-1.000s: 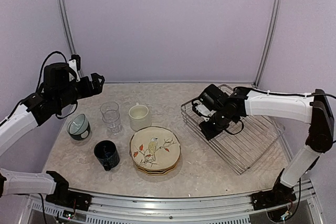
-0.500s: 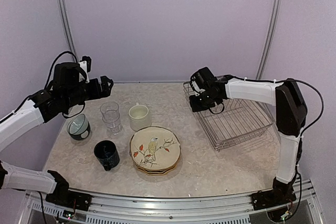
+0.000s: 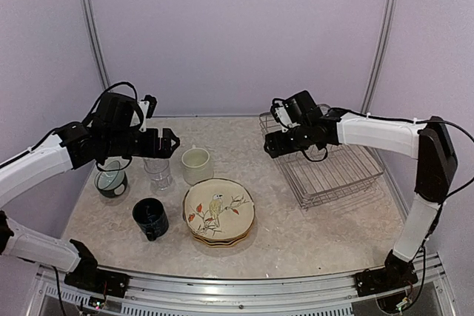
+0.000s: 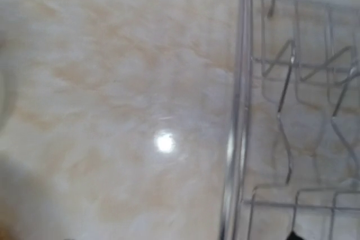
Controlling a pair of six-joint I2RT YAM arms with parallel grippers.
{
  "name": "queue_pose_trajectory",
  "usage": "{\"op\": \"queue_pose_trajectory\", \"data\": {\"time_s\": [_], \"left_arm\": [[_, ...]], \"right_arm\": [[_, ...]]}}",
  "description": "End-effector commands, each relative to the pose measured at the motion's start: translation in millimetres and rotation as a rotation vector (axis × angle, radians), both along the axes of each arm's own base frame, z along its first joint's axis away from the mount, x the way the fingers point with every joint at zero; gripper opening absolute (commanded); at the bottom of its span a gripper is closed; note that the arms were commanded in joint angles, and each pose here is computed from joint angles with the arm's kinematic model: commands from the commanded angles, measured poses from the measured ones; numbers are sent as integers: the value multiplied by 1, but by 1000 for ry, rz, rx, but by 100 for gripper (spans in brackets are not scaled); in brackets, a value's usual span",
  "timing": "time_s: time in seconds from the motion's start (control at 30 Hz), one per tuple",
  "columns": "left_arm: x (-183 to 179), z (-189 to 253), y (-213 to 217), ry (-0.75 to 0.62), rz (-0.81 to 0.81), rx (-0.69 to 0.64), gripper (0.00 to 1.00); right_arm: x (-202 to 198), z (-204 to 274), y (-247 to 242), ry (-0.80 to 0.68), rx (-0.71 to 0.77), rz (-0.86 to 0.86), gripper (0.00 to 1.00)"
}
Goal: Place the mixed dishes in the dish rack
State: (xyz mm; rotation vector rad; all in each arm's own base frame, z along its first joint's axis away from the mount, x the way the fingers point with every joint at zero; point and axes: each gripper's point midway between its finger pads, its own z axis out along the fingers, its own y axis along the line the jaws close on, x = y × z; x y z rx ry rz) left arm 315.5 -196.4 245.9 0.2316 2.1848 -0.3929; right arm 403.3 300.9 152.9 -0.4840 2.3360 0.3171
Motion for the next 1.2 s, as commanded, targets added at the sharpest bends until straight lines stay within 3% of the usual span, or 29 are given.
{"op": "queue_pose_trajectory", "data": {"time_s": [0.0,0.23,0.63,1.17], "left_arm": [[-31,-33,-29,163,-155,21,98],[-52,-80,-58,385,-223,33,74],[-57,-125,-72,565,-259,83,46],[-63,-142,-77,627,-278,55,38]], "right_arm": [[-40,53,26,-106,74,195,78],[-93,-2,66,77,158,306,71],[-126,-71,87,277,149,326,59],[-150,-76,72,331,224,306,53]]}}
